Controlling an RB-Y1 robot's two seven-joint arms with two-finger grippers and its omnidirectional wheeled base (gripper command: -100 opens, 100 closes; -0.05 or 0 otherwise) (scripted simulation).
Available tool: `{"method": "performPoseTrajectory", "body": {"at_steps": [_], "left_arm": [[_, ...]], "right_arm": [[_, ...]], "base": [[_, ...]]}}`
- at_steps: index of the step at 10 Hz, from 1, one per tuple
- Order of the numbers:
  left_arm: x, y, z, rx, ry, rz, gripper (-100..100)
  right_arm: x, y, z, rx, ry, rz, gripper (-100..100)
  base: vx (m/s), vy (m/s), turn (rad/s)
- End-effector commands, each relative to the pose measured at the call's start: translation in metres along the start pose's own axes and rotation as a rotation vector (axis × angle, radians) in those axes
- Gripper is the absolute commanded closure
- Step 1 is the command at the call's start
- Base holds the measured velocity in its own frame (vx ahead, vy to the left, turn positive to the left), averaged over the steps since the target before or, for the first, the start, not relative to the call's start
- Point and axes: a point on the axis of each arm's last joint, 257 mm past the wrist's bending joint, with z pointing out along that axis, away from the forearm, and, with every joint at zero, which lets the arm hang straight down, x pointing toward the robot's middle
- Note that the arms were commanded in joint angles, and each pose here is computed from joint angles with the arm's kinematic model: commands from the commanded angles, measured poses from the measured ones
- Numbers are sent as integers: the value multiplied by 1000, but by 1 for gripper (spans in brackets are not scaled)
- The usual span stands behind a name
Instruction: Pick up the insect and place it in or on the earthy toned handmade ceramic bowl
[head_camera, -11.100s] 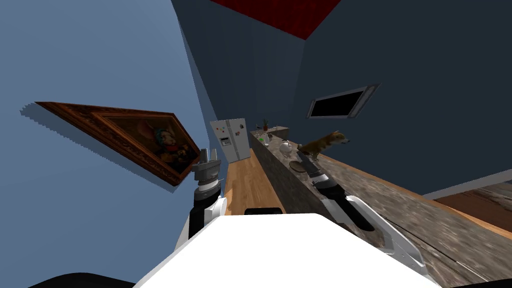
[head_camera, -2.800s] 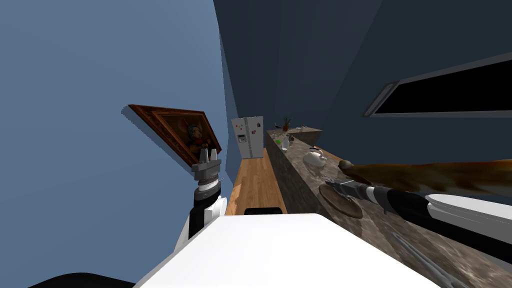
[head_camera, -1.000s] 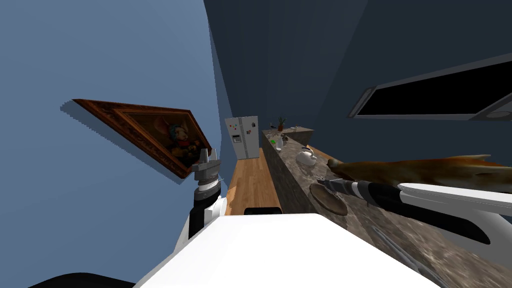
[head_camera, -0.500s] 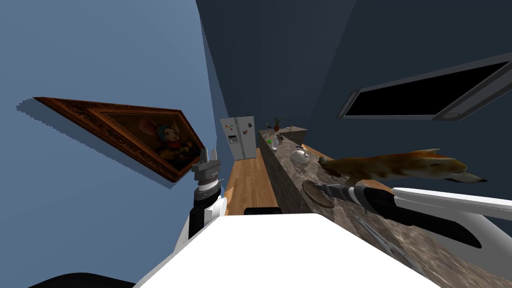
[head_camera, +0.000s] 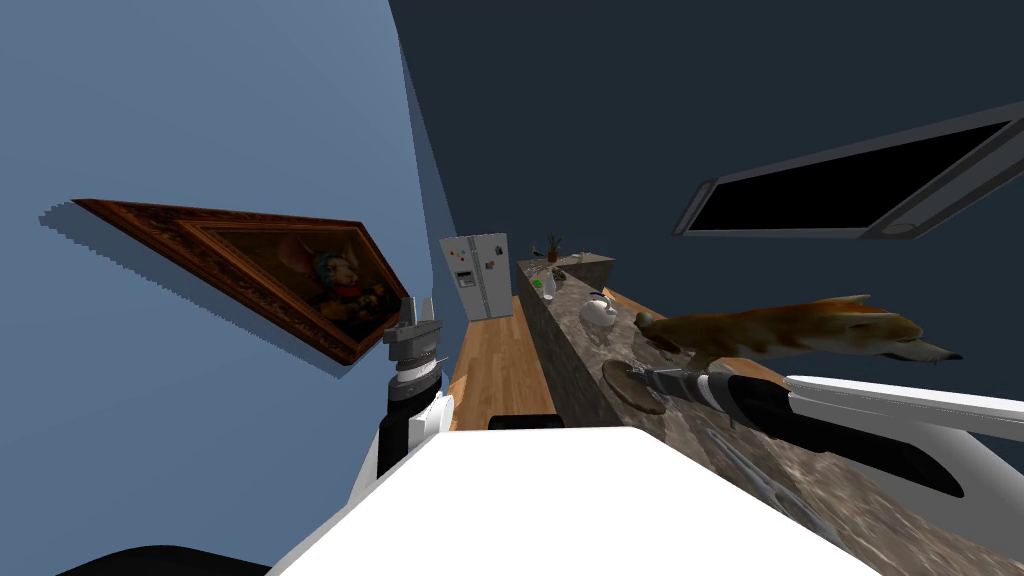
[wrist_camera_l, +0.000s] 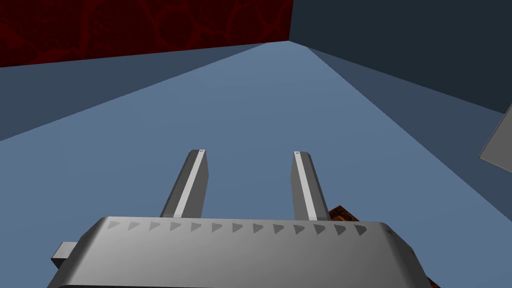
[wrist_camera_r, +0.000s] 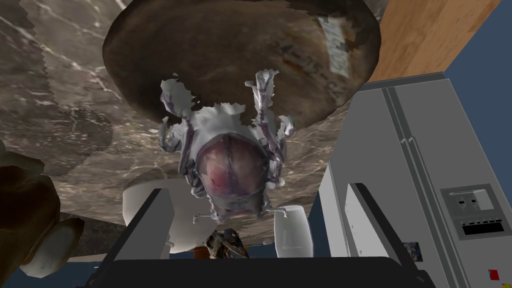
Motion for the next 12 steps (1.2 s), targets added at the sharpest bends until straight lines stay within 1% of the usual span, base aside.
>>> {"method": "performPoseTrajectory", "body": {"at_steps": [1, 2, 3, 4, 5, 6, 7, 9, 10, 11, 12], "left_arm": [[0, 0, 0, 0, 0, 0, 0], [0, 0, 0, 0, 0, 0, 0], [0, 0, 0, 0, 0, 0, 0], [0, 0, 0, 0, 0, 0, 0], [0, 0, 0, 0, 0, 0, 0], [0, 0, 0, 0, 0, 0, 0], [0, 0, 0, 0, 0, 0, 0], [0, 0, 0, 0, 0, 0, 0], [0, 0, 0, 0, 0, 0, 0], [0, 0, 0, 0, 0, 0, 0], [0, 0, 0, 0, 0, 0, 0]], "right_arm": [[0, 0, 0, 0, 0, 0, -100], [0, 0, 0, 0, 0, 0, 0], [0, 6, -4, 0, 2, 12, -100], [-4, 7, -5, 0, -6, 7, -100], [-1, 13, -9, 0, 1, 22, -100], [-8, 13, -9, 0, -11, 12, -100], [-3, 20, -13, -1, -1, 28, -100], [-11, 20, -14, 1, -14, 15, -100], [-7, 27, -18, 0, -4, 29, -100], [-13, 27, -19, 1, -14, 18, -100], [-8, 33, -23, 1, -2, 32, -100]], "base": [[0, 0, 0], [0, 0, 0], [9, -21, -4], [10, -28, 1], [8, -33, 0], [-7, -8, 24], [-5, -5, 18], [0, 0, 0], [0, 0, 0], [-4, -4, 14], [-11, -11, 36]]}}
